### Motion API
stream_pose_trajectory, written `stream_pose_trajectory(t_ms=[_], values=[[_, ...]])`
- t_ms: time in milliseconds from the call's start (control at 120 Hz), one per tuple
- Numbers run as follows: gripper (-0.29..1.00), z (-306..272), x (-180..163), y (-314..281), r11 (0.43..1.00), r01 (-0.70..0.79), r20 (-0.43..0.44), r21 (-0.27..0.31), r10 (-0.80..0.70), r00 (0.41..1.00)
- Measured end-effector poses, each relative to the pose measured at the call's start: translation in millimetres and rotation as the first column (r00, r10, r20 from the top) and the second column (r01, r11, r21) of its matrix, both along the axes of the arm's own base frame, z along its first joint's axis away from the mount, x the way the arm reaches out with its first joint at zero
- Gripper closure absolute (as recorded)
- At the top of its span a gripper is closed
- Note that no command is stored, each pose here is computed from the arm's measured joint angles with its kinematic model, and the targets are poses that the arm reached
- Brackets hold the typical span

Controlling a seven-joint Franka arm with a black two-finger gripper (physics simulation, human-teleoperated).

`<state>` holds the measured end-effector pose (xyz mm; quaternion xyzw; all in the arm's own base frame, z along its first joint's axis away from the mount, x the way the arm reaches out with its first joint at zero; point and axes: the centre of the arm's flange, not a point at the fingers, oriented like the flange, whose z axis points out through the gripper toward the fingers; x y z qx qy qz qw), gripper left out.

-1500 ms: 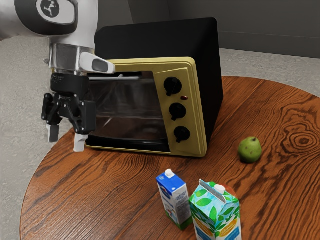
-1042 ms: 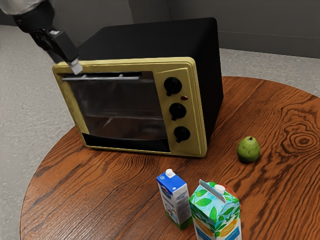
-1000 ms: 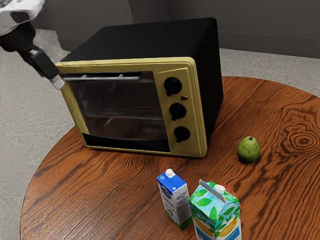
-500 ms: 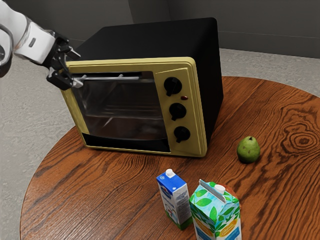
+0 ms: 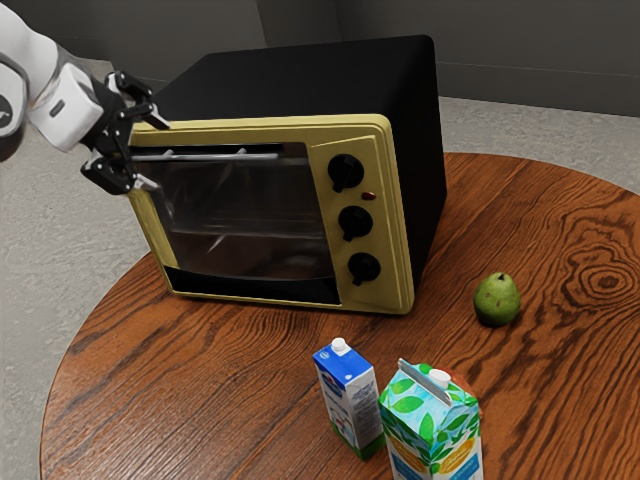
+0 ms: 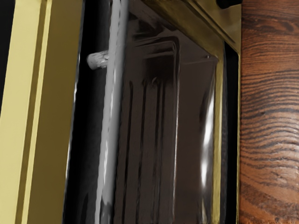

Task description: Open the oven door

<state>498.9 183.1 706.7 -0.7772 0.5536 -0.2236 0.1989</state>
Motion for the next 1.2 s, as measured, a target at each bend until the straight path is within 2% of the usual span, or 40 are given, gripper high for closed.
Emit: stream_pose_trajectory(t_ms=[183,383,425,500,625,683,717,742,783,817,850,867,892,917,942,967,983,1017,1050,1125,1158,1200], values=[[0.0,-22.5,16.0,1.8,0.998,0.067,-0.094,0.018,-0.065,0.993],[-0.01,-33.6,20.4,2.4,0.993,0.118,-0.137,0.029,-0.113,0.984],[-0.04,-36.6,23.1,3.0,0.991,0.126,-0.145,0.031,-0.121,0.982],[-0.2,-40.8,28.7,3.8,0.99,0.14,-0.155,0.035,-0.133,0.979],[-0.01,-42.5,33.0,1.3,0.986,0.164,-0.163,0.042,-0.156,0.974],[-0.01,-45.1,24.6,-1.6,0.984,0.175,-0.17,0.039,-0.166,0.971],[0.03,-45.6,4.1,-7.4,0.983,0.181,-0.172,0.041,-0.172,0.97],[0.16,-40.6,-28.5,-15.8,0.981,0.187,-0.162,0.05,-0.177,0.971],[0.12,-36.4,-94.4,-36.3,0.977,0.201,-0.138,0.076,-0.19,0.972],[0.1,-34.0,-167.0,-59.9,0.97,0.215,-0.097,0.111,-0.205,0.974],[0.08,-15.6,-246.7,-74.2,0.966,0.207,-0.009,0.155,-0.208,0.978],[0.07,14.1,-281.8,-80.0,0.962,0.193,0.061,0.193,-0.208,0.976],[0.06,65.1,-313.9,-95.3,0.949,0.179,0.134,0.261,-0.22,0.966],[0.05,118.4,-324.3,-112.3,0.932,0.17,0.175,0.319,-0.235,0.956],[0.04,173.1,-299.7,-122.3,0.924,0.169,0.186,0.342,-0.243,0.952],[0.04,205.3,-254.3,-122.9,0.929,0.173,0.169,0.326,-0.238,0.957],[0.04,210.2,-209.6,-117.6,0.94,0.177,0.134,0.292,-0.224,0.965],[0.03,183.2,-118.5,-103.0,0.967,0.178,0.026,0.184,-0.185,0.982],[0.03,147.9,-55.0,-98.3,0.984,0.16,-0.069,0.084,-0.154,0.986],[0.02,85.3,20.0,-111.0,0.996,0.071,-0.231,-0.053,-0.081,0.97],[0.01,45.5,51.5,-118.4,0.995,0.023,-0.321,-0.093,-0.052,0.946],[0.01,13.0,72.0,-128.1,0.992,-0.041,-0.399,-0.12,-0.011,0.917]])
